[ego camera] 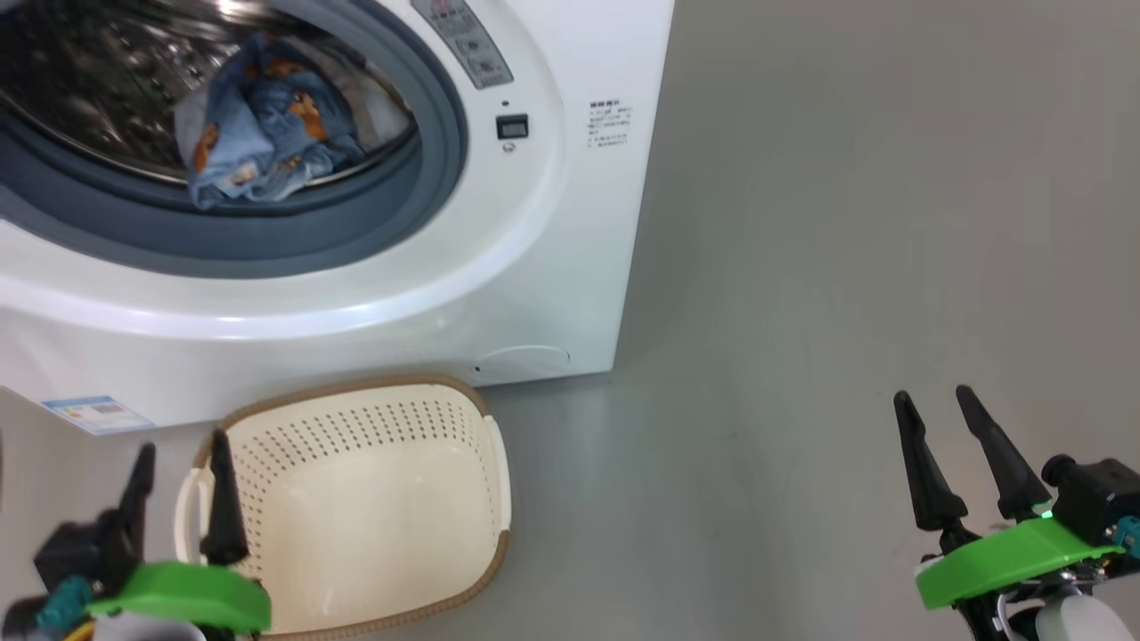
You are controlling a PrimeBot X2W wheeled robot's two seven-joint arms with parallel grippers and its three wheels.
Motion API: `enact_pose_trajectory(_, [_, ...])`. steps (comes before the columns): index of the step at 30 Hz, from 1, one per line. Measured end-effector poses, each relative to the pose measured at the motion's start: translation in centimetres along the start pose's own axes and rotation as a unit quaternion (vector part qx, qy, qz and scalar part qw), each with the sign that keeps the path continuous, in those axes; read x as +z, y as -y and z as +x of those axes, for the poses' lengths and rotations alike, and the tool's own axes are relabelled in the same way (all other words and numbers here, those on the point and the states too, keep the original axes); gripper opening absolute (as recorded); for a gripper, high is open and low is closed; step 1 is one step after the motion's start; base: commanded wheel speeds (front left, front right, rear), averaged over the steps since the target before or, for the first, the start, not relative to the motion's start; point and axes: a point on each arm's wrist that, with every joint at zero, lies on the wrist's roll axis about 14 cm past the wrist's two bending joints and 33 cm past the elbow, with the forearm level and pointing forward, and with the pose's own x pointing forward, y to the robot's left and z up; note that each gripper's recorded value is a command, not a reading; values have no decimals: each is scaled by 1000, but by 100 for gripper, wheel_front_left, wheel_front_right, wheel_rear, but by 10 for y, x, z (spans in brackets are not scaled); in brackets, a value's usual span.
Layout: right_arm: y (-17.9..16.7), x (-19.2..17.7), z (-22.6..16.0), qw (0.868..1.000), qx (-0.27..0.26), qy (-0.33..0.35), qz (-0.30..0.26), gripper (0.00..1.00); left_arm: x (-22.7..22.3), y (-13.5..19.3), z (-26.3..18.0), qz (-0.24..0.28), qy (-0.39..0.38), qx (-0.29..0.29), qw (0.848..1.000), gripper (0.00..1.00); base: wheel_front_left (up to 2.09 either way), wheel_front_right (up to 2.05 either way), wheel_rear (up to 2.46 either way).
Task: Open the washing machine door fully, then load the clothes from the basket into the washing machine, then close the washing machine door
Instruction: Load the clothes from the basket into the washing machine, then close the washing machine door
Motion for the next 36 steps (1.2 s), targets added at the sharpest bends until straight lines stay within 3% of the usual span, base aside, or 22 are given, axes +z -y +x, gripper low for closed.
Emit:
enact_pose_trajectory(16, [2, 3, -30, 1000, -4, 3, 3, 100, 3, -7, -57, 3, 4, 9, 1000, 100, 0, 0, 0])
enact_pose_trajectory(36, [3, 8, -35, 1000, -4, 9, -3, 100, 14, -6, -62, -1, 22, 12, 1000, 100, 0, 0, 0])
